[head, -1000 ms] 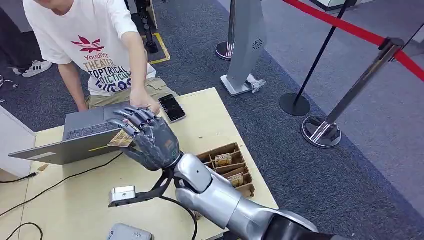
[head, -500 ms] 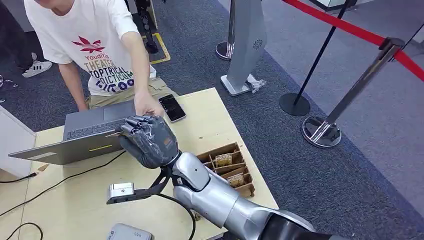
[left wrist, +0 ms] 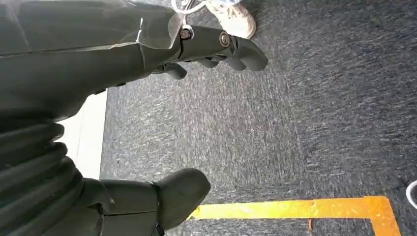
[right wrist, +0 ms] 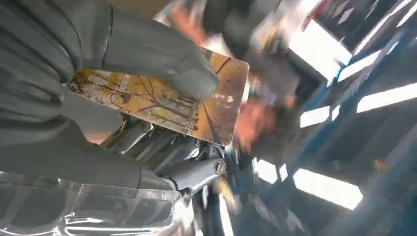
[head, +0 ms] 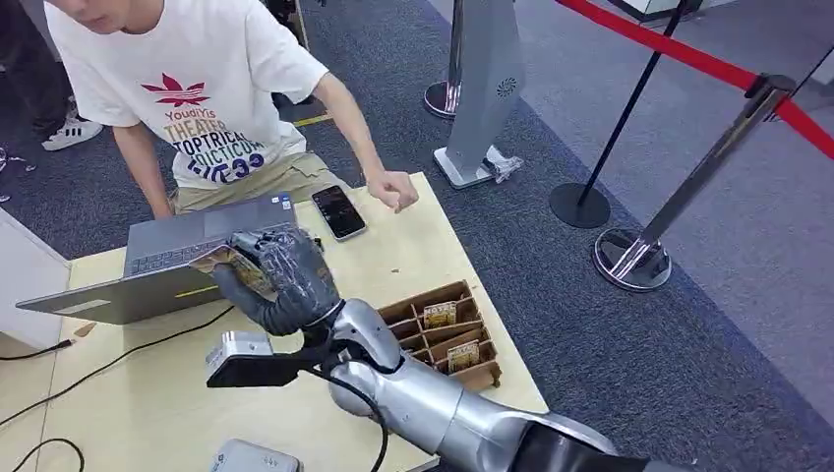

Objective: Pass the card to the sensor for recognition and then transmit it.

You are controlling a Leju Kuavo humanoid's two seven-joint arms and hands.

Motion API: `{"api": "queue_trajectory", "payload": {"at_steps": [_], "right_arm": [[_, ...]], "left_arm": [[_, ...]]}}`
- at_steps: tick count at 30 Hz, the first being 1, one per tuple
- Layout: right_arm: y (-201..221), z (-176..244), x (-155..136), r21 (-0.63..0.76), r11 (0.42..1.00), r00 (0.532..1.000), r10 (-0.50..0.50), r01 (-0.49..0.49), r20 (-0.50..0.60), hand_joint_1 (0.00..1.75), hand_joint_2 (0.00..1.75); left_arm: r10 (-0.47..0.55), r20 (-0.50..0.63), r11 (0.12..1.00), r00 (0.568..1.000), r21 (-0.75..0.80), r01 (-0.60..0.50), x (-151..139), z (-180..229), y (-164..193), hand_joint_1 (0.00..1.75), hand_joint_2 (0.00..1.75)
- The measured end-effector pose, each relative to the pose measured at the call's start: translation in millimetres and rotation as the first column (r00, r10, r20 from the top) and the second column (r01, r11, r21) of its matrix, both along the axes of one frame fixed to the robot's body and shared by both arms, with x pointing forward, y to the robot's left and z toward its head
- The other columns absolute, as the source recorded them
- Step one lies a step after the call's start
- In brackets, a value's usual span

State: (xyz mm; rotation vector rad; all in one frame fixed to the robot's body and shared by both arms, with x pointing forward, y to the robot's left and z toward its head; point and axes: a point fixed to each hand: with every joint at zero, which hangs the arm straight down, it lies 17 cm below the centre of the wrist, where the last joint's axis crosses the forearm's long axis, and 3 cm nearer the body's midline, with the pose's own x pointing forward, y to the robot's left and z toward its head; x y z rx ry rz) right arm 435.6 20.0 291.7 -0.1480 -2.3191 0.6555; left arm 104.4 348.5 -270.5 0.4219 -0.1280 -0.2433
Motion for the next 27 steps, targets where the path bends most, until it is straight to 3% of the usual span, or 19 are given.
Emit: {"api": "queue_trajectory", "payload": {"at_steps": [2, 4, 11, 18, 27], "right_arm": [[17, 7, -16, 0.1, 0.982, 0.98, 0.169, -0.158, -0.104, 1.75, 1.75], [29, 16, -32, 0.155, 0.954, 0.951, 0.278, -0.256, -0.138, 1.75, 1.75], [60, 25, -86, 0.234, 0.824, 0.8, 0.561, -0.516, -0.211, 1.75, 1.75], [93, -14, -131, 0.21, 0.724, 0.647, 0.685, -0.657, -0.335, 1.75, 1.75], [117, -83, -159, 0.142, 0.687, 0.556, 0.677, -0.713, -0.483, 1.75, 1.75]], "left_arm": [[0.011, 0.0, 1.0, 1.0, 0.0, -0.011, -4, -1, 3, 0.0, 1.75], [0.02, 0.004, 1.0, 1.0, -0.001, -0.02, -6, -1, 4, 0.0, 1.75], [0.049, 0.009, 0.999, 0.999, -0.006, -0.049, -16, -3, 5, 0.0, 1.75], [0.061, 0.011, 0.998, 0.998, -0.008, -0.061, -20, -3, 5, 0.0, 1.75], [0.037, 0.012, 0.999, 0.999, -0.006, -0.037, -19, -3, 4, 0.0, 1.75]]}}
